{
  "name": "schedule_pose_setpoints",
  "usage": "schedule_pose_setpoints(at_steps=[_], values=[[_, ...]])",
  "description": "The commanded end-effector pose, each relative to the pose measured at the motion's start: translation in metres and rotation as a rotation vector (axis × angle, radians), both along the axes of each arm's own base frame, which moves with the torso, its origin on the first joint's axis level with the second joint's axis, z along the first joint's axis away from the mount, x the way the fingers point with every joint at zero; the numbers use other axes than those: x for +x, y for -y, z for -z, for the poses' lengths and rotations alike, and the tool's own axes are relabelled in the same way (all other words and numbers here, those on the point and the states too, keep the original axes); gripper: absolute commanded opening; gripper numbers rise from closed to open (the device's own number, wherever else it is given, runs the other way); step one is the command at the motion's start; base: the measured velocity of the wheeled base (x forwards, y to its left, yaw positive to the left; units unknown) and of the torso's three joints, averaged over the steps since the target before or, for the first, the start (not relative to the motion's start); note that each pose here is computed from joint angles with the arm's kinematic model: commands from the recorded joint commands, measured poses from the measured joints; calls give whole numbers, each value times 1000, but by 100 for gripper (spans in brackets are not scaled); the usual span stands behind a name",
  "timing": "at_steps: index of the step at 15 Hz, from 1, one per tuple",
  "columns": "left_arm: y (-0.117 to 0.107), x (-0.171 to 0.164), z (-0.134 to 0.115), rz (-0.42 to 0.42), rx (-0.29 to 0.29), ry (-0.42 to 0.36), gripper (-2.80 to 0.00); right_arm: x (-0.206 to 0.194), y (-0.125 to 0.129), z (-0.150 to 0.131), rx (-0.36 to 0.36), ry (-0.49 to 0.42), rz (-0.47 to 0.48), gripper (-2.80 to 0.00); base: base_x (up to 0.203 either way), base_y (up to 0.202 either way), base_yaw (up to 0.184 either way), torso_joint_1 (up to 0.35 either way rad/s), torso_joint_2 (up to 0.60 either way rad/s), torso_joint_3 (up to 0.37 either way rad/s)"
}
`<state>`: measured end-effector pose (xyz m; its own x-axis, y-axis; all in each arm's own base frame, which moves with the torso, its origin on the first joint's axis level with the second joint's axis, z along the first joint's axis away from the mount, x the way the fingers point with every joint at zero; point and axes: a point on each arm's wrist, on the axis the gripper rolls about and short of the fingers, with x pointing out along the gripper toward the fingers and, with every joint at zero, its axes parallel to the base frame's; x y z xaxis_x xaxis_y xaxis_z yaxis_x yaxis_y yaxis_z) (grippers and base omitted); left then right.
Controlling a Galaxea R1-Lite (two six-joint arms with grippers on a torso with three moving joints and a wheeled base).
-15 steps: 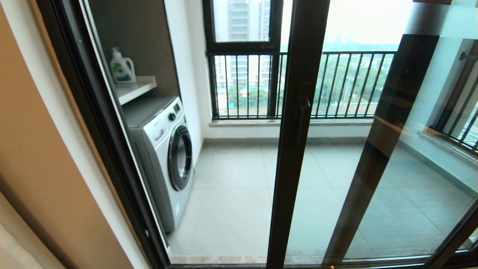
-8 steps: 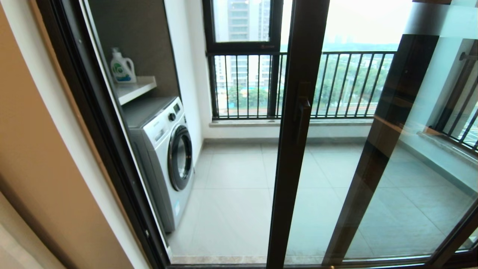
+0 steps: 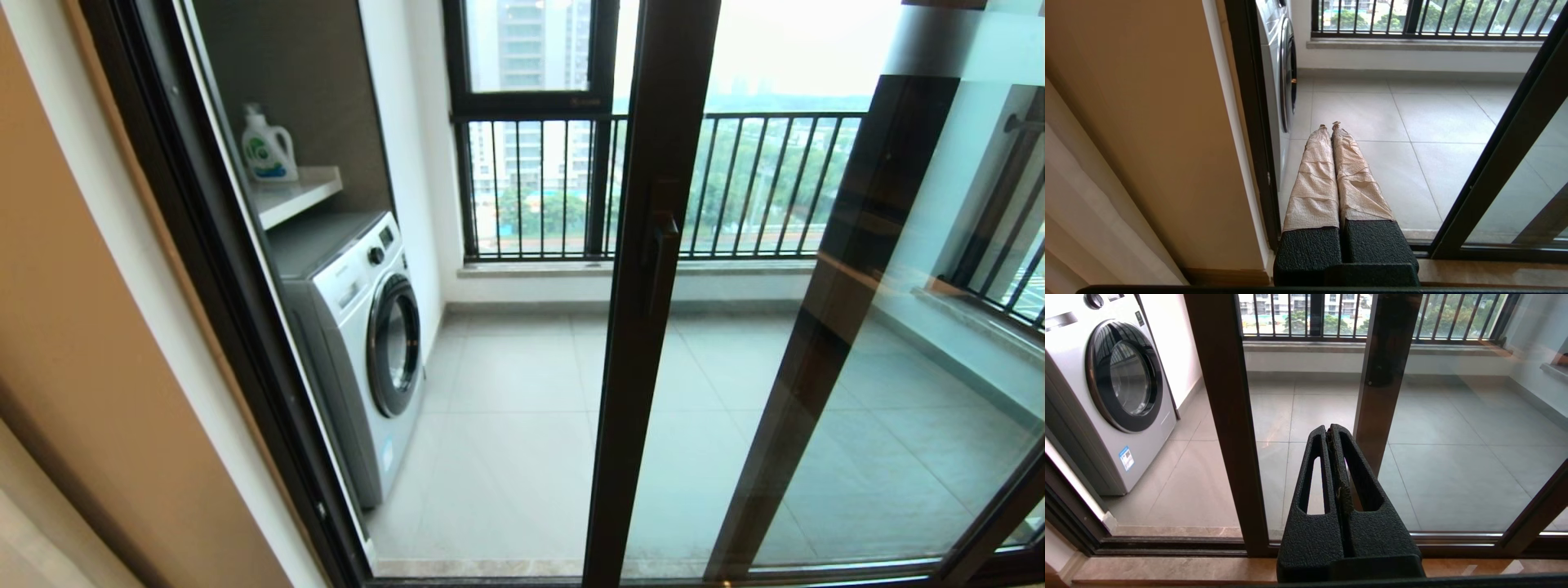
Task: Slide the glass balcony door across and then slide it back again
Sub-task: Open the slid door
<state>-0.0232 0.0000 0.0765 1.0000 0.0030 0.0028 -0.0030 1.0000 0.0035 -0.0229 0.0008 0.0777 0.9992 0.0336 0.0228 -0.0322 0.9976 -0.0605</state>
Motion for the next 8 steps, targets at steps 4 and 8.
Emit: schedule_pose_setpoints(at_steps=[4, 8], values=[[0, 0, 0, 0, 0, -3, -280, 2, 1, -1, -2, -47, 28, -280, 0, 0, 0, 0, 0, 0], [0, 0, 0, 0, 0, -3, -280, 36, 0, -79, 120, -164, -22, -280, 0, 0, 0, 0, 0, 0]])
